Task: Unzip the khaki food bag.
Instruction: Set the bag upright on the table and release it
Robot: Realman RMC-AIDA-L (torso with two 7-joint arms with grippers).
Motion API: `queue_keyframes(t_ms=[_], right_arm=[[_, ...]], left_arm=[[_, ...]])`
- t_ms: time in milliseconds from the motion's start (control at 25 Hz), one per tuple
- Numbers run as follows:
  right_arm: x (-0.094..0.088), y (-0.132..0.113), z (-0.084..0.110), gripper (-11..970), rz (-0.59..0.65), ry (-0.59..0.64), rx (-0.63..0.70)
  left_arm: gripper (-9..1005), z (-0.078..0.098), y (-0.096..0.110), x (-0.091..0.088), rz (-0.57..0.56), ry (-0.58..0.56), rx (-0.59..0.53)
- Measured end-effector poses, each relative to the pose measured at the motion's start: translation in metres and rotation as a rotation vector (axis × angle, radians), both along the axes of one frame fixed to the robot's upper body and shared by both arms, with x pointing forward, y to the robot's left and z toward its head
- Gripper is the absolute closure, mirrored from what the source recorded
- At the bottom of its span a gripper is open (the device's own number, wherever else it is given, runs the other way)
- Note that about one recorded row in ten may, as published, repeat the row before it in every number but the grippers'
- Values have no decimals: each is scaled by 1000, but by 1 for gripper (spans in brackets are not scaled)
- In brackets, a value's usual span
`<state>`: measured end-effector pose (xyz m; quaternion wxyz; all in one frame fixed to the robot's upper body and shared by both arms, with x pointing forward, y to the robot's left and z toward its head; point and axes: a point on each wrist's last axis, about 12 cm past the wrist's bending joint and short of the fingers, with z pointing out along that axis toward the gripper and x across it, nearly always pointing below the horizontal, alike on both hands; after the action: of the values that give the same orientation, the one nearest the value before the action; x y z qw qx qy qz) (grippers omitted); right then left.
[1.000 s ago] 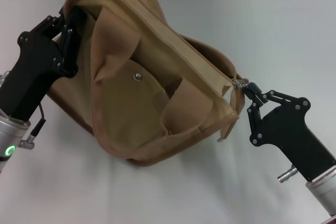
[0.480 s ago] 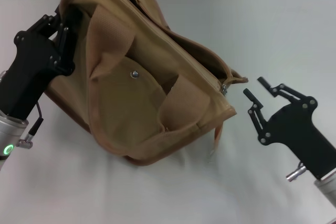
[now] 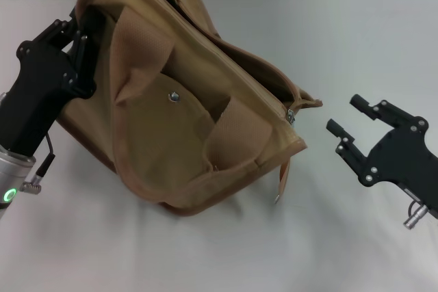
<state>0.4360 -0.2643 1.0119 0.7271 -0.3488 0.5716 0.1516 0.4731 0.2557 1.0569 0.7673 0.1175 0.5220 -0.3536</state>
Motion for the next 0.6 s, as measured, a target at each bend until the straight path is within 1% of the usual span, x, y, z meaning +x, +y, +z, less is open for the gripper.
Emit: queue_keyframes(t_ms=[120,520,600], right_arm=[[5,4,0,516,9,0,-5],[25,20,-2,528,9,52,-19],[26,22,-3,532,12,55,-20]], left_arm=[[826,0,0,-1,1,2,-1],[823,-1,1,-2,4,5,-1],[822,-1,1,-2,4,5,-1]])
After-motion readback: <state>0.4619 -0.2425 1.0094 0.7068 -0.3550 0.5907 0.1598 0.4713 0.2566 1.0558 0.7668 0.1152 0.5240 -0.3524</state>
